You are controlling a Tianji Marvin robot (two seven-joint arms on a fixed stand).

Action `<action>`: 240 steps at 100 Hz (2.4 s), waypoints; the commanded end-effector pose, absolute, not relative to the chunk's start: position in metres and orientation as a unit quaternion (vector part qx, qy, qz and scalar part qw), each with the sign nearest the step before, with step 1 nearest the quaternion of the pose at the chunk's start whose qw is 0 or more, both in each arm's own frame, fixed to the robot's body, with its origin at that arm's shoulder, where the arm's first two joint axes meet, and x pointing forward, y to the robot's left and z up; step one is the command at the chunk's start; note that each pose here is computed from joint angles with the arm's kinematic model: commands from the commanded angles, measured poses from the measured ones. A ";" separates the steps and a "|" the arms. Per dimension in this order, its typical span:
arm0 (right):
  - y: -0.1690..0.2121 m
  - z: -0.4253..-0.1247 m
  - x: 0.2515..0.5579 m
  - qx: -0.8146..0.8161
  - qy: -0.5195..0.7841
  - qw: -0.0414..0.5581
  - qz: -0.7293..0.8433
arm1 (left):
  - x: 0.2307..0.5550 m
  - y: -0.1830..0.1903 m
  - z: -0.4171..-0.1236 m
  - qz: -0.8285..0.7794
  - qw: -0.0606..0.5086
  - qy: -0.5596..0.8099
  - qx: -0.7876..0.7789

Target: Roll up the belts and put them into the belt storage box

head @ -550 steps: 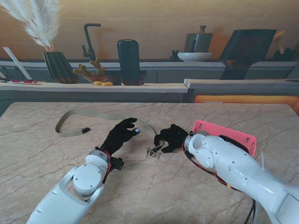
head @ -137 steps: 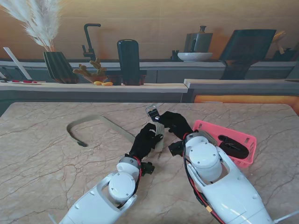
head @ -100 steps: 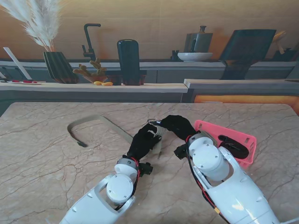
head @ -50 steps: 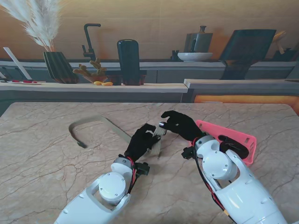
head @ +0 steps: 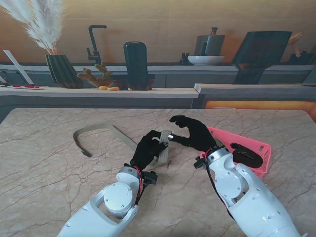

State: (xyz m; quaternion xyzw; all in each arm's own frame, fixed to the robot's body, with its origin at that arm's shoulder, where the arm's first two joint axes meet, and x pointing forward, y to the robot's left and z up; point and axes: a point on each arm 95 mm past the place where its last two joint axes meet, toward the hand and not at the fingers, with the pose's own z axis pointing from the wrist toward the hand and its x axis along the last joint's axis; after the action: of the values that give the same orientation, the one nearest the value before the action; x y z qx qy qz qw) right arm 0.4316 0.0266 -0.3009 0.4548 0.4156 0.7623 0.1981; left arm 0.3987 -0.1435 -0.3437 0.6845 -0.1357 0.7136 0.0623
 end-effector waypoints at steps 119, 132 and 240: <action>0.056 -0.294 0.425 0.377 0.435 0.237 0.783 | 0.400 -0.147 -0.346 0.720 0.039 -0.147 0.677; 0.053 -0.286 0.424 0.367 0.418 0.247 0.793 | 0.400 -0.147 -0.347 0.719 0.040 -0.152 0.676; 0.047 -0.250 0.432 0.408 0.319 0.222 0.826 | 0.404 -0.124 -0.349 0.706 -0.009 -0.250 0.662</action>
State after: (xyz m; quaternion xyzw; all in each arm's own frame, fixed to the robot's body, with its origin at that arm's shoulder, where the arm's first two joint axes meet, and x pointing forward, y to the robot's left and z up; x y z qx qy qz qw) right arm 0.4331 0.0388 -0.2549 0.4006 0.3322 0.8221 0.2309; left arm 0.4079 -0.1238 -0.3472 0.6609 -0.2539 0.7062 -0.0110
